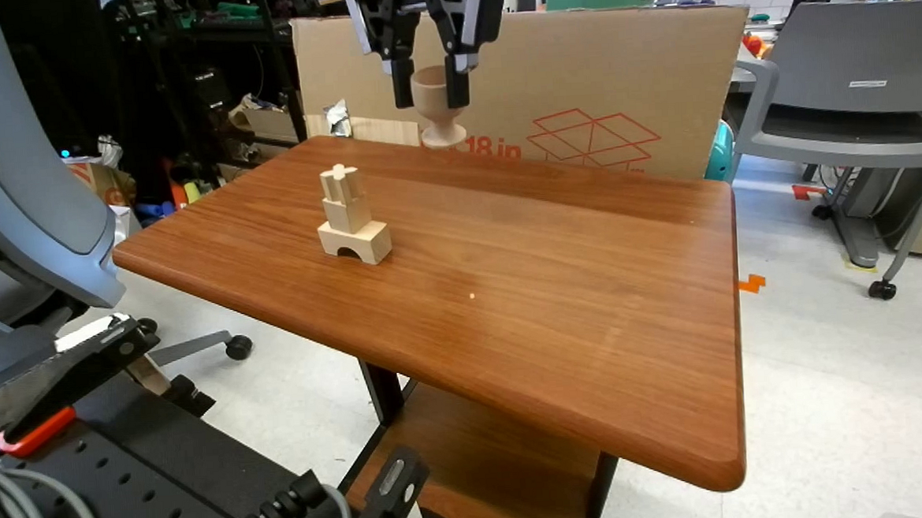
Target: Pick up the wooden wine cup from the table and put it on top of the stack of wooden blocks.
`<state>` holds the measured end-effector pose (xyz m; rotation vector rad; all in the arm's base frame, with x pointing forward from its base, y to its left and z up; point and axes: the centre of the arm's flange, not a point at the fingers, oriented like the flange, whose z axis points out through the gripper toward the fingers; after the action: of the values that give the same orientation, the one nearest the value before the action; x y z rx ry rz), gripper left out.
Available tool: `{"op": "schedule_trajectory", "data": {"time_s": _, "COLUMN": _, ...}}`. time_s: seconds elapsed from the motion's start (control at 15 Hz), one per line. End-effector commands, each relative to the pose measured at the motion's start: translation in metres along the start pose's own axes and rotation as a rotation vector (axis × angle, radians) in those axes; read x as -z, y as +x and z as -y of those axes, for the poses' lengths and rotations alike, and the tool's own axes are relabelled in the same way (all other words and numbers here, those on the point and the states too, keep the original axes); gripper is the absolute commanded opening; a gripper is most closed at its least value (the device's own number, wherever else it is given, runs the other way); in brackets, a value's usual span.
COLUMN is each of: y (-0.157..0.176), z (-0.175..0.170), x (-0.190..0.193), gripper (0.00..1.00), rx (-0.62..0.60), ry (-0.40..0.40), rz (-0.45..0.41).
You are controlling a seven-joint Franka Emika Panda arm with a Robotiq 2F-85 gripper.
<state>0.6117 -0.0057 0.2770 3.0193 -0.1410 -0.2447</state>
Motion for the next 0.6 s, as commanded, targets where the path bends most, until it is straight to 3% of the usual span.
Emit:
{"op": "schedule_trajectory", "data": {"time_s": 0.0, "y": -0.032, "z": 0.009, "x": 0.008, "gripper": 0.29, "rx": 0.019, "ry": 0.0, "rz": -0.043}}
{"op": "schedule_trajectory", "data": {"time_s": 0.53, "y": -0.066, "z": 0.029, "x": 0.016, "gripper": 0.29, "rx": 0.063, "ry": 0.016, "rz": -0.052}}
